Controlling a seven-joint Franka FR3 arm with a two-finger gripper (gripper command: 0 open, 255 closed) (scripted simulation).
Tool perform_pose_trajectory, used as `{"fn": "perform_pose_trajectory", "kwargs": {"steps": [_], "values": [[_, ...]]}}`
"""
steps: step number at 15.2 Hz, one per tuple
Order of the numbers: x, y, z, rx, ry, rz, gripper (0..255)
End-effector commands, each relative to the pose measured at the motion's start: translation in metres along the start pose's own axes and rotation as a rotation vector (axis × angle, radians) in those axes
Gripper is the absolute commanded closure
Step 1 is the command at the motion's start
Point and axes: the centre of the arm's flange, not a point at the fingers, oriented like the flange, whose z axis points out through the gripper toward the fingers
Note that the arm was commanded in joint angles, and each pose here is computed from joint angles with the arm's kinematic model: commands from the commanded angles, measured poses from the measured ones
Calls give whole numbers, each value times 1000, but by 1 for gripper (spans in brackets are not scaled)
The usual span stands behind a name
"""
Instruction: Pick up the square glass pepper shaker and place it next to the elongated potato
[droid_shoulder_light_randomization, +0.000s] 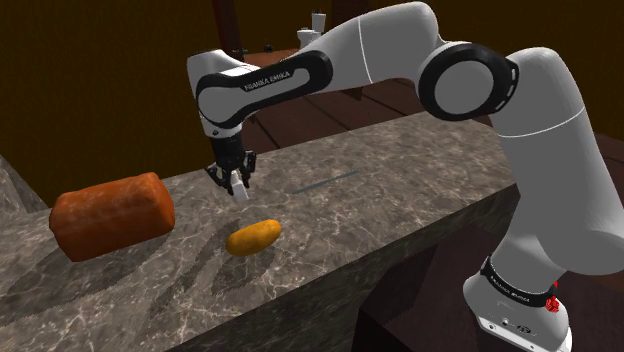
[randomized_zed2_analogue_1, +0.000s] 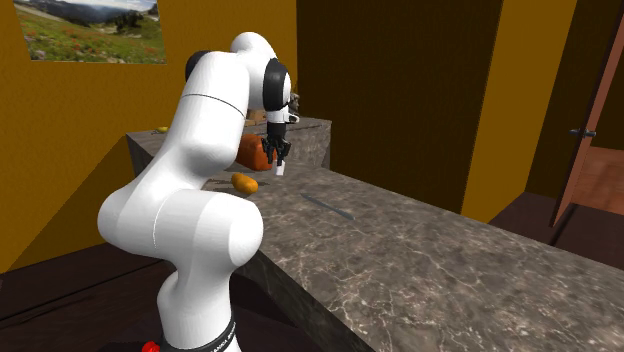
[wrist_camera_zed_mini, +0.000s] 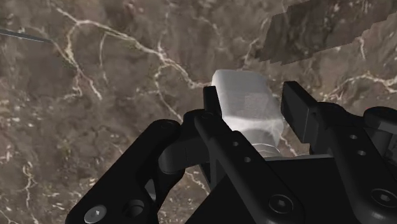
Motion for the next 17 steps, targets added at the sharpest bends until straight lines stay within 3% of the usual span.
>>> {"fn": "perform_pose_trajectory", "kwargs": {"steps": [1, 4, 12, 13, 17], "values": [[0, 0, 11, 0, 1, 0, 255], [2, 1, 28, 0, 1, 0, 255], [2, 1, 28, 0, 1, 0, 255], [2, 1, 28, 0, 1, 0, 0], [2, 1, 28, 0, 1, 0, 0]]}}
